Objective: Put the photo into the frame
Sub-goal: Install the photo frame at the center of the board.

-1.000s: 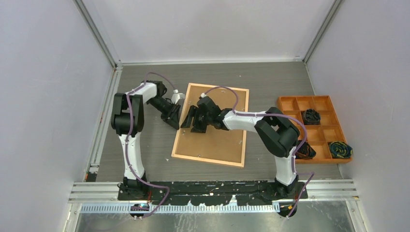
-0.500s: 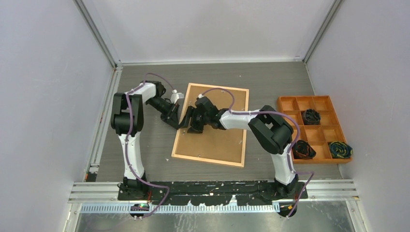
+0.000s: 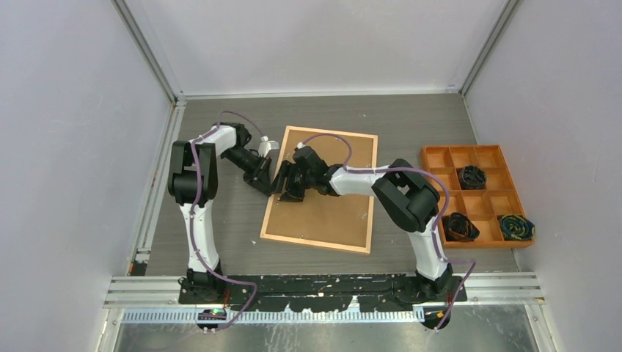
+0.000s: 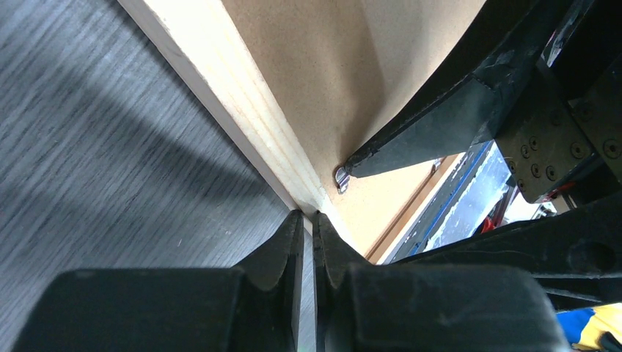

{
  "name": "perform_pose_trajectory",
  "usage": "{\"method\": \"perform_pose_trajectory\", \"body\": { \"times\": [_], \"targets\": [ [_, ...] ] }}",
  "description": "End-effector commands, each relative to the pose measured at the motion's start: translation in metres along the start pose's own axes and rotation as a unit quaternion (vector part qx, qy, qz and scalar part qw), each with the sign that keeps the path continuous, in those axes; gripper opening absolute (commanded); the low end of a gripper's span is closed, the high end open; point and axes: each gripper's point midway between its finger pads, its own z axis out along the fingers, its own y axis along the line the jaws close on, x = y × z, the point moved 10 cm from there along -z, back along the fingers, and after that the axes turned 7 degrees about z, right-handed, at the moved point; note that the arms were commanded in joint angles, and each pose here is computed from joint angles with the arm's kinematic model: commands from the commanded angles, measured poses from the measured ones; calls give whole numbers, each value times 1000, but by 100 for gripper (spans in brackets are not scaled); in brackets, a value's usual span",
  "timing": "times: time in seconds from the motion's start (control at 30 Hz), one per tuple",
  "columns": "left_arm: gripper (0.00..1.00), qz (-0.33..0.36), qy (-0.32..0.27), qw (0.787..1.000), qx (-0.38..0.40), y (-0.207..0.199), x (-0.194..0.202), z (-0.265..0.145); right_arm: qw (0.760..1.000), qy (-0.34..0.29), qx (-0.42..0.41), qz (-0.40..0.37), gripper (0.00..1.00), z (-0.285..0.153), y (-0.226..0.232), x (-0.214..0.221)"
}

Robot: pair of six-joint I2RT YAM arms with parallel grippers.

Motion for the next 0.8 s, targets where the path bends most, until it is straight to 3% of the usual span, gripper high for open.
{"method": "perform_pose_trajectory", "body": {
  "times": [0.0,0.77],
  "targets": [
    [8,17,-9,1000,-3,5,-3,5,1000,5,-10,-2,62,8,4,2],
    [4,19,-9,1000,-2,6,-4,5,999,50,-17,-10,59,20,3,3]
  ]
}}
